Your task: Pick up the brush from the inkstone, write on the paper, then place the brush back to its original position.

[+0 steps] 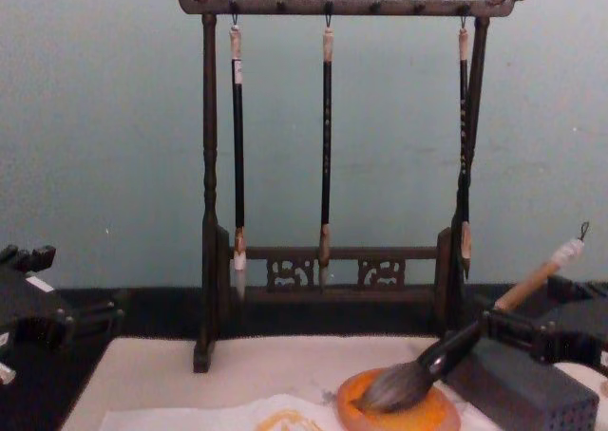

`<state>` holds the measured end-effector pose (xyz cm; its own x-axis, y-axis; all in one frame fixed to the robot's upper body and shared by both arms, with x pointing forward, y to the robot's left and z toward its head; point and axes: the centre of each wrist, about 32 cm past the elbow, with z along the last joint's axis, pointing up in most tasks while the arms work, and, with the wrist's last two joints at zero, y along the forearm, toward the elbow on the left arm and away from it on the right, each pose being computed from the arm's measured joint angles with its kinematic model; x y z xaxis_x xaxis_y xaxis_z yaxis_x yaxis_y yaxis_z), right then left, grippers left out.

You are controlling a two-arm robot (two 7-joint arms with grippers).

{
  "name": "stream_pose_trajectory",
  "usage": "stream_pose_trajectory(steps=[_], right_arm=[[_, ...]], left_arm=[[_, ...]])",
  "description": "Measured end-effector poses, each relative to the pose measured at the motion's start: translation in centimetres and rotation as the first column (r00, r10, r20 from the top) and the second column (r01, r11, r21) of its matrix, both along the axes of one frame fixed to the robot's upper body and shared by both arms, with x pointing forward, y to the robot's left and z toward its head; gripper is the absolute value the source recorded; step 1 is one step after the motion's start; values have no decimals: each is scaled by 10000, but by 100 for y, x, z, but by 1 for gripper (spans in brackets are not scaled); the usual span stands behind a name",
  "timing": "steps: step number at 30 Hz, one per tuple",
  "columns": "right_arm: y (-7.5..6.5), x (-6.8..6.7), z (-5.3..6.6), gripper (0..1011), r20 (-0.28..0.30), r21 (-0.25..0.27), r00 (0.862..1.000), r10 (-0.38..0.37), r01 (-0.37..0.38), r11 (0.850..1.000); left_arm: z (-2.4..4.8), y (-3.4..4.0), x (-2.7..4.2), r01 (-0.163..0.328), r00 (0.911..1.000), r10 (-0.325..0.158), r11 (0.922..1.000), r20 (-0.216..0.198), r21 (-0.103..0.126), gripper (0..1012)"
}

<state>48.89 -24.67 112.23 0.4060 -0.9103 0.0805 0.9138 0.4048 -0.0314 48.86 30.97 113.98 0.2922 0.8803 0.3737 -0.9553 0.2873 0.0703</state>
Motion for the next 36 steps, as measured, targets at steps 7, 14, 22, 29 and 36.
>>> stream_pose_trajectory(steps=[7,14,22,29,36], right_arm=[[13,-2,-16,1000,77,-242,10000,26,-24,9997],[11,-2,-16,1000,71,-225,10000,17,-16,9997],[8,1,-13,1000,67,-199,10000,9,-8,9998],[7,2,-12,1000,63,-187,10000,9,-8,9998],[7,2,-13,1000,59,-180,10000,10,-9,9998]], left_arm=[[0,0,0,1,10000,-1,10000,0,0,1001],[0,0,0,0,10000,0,10000,0,0,1001],[0,0,0,0,10000,0,10000,0,0,1001],[0,0,0,1,10000,-1,10000,0,0,1001],[0,0,0,1,10000,-1,10000,0,0,1001]])
